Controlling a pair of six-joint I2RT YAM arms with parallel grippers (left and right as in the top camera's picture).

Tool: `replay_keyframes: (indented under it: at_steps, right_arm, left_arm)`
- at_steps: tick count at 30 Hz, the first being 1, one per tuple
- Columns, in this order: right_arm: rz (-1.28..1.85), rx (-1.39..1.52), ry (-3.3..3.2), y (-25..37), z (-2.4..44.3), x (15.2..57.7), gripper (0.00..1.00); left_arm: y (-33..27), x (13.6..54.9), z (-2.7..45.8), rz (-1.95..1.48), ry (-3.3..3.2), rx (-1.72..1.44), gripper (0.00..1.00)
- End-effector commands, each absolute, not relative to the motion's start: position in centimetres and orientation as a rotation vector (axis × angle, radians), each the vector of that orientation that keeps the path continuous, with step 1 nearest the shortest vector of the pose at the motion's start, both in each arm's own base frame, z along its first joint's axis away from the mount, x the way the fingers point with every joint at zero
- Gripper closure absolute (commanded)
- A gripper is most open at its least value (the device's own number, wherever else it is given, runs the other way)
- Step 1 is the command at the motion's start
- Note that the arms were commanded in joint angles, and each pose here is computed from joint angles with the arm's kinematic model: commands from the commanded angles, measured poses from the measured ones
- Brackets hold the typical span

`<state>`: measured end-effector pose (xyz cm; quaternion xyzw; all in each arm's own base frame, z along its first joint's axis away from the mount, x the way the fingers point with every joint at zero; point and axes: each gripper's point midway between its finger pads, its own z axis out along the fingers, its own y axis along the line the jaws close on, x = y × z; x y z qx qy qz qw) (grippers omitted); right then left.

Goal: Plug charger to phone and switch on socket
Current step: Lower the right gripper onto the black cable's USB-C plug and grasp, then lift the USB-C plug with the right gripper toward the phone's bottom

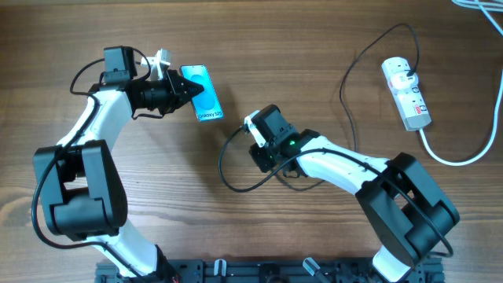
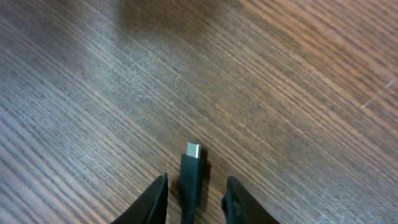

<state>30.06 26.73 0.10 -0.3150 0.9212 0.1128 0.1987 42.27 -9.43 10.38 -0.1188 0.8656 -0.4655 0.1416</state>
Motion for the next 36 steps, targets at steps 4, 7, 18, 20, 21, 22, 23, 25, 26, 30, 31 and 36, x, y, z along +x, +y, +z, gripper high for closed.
replay_keyframes:
  at_steps: [4, 7, 18, 20, 21, 22, 23, 25, 26, 30, 31, 36]
  right_arm:
    - [0.258, -0.88, 2.602, 25.9, -1.1, 30.1, 0.76]
    - [0.277, -0.885, 2.606, 26.1, -1.1, 29.9, 0.84]
    - [0.364, -1.024, 2.596, 26.8, -1.2, 28.3, 0.96]
    - [0.363, -1.026, 2.599, 26.8, -1.2, 28.3, 0.95]
    - [0.363, -1.058, 2.595, 26.7, -1.3, 28.1, 0.91]
    - [0.384, -1.126, 2.586, 26.8, -1.4, 27.4, 0.91]
    - [0.387, -1.155, 2.593, 26.6, -1.5, 27.0, 0.9]
    - [0.379, -1.164, 2.623, 26.2, -1.8, 26.4, 0.87]
    - [0.379, -1.162, 2.621, 26.2, -1.8, 26.5, 0.87]
    - [0.389, -1.155, 2.596, 26.6, -1.6, 26.9, 0.96]
    - [0.402, -1.153, 2.59, 26.8, -1.5, 27.0, 0.96]
    - [0.611, -1.083, 2.649, 27.8, 1.5, 27.4, 0.96]
  left_arm:
    - [-9.7, 42.1, 10.8, -1.395, 2.48, -0.33, 0.96]
    - [-10.0, 42.0, 11.2, -1.433, 2.465, -0.313, 0.96]
    - [-10.0, 42.0, 11.2, -1.435, 2.464, -0.313, 0.96]
    - [-10.0, 42.0, 11.2, -1.435, 2.464, -0.313, 0.96]
    - [-10.0, 42.0, 11.2, -1.435, 2.464, -0.313, 0.96]
    - [-10.0, 42.0, 11.2, -1.435, 2.464, -0.313, 0.96]
    - [-10.0, 42.0, 11.2, -1.435, 2.464, -0.313, 0.96]
    - [-10.0, 42.0, 11.2, -1.435, 2.464, -0.313, 0.96]
    - [-10.0, 42.0, 11.2, -1.435, 2.464, -0.313, 0.96]
    - [-10.0, 42.0, 11.2, -1.435, 2.464, -0.313, 0.96]
    - [-10.0, 42.0, 11.2, -1.435, 2.464, -0.313, 0.96]
    - [-10.5, 41.8, 12.0, -1.494, 2.434, -0.267, 0.96]
